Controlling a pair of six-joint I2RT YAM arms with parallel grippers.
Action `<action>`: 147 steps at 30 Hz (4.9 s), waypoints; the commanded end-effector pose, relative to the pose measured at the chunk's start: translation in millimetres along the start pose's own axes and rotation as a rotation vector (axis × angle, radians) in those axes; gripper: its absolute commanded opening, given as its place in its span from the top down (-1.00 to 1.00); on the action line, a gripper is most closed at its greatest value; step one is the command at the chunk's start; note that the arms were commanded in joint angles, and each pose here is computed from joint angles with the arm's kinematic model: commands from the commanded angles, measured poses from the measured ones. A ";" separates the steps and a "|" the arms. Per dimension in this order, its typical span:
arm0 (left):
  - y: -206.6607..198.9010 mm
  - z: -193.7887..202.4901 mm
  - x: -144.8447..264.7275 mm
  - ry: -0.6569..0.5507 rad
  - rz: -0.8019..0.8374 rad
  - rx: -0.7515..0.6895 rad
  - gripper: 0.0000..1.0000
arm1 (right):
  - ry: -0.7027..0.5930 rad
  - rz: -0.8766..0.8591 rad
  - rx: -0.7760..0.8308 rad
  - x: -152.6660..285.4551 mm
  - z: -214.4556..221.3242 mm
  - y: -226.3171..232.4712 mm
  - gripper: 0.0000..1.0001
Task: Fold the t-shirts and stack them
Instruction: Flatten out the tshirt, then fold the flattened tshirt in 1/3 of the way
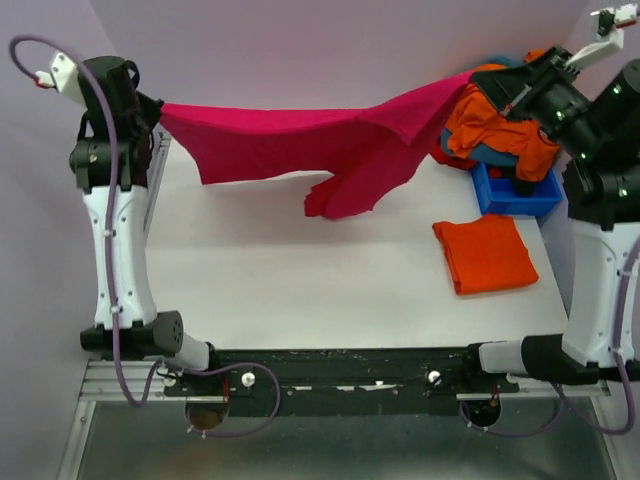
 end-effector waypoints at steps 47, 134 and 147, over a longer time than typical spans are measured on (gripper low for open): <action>56.7 113.5 -74.5 0.123 -0.070 0.060 1.00 | 0.208 0.041 -0.276 -39.0 62.1 -136.8 0.99; 146.9 242.5 -140.7 0.430 -0.429 0.121 1.00 | 0.524 0.506 -0.405 -164.2 167.8 -292.1 0.99; 139.9 212.2 -106.9 0.330 -0.389 0.059 -0.65 | 0.396 0.453 -0.411 -133.4 173.2 -272.0 -0.08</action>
Point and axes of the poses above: each gripper's point midway between its finger pads, its own x axis back along the fingers, its own y axis along the line the jaws close on, z = x × y, the point moved 10 cm from there along x, back along the fingers, and after that the axes turned 9 degrees about -x, right-handed, at the moved point
